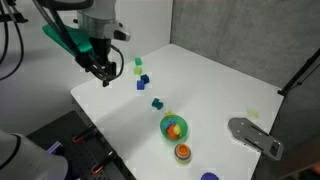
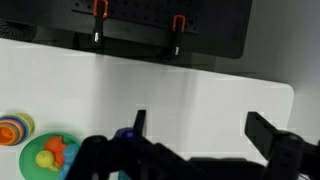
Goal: Put the blue toy inside the green bowl
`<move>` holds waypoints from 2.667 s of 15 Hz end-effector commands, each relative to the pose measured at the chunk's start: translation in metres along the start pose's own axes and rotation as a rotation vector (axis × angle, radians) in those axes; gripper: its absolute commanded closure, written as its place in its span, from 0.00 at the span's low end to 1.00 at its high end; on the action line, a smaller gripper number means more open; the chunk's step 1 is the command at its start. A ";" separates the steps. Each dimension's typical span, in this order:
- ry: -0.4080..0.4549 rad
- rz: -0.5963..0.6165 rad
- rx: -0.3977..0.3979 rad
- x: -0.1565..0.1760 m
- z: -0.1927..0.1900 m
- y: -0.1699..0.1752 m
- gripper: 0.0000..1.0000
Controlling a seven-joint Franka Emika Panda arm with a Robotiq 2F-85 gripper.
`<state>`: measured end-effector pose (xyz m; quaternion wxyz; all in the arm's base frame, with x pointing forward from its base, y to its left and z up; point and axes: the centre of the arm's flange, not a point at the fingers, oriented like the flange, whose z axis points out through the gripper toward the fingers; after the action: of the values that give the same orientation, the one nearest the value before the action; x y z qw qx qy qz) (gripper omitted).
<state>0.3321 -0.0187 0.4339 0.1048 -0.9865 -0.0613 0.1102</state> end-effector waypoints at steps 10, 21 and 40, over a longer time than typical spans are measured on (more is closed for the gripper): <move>0.061 0.018 -0.057 0.050 0.019 -0.006 0.00; 0.130 0.033 -0.137 0.146 0.082 0.002 0.00; 0.216 0.320 -0.218 0.328 0.225 0.042 0.00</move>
<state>0.5739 0.0265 0.1625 -0.0074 -0.9979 0.0609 0.0225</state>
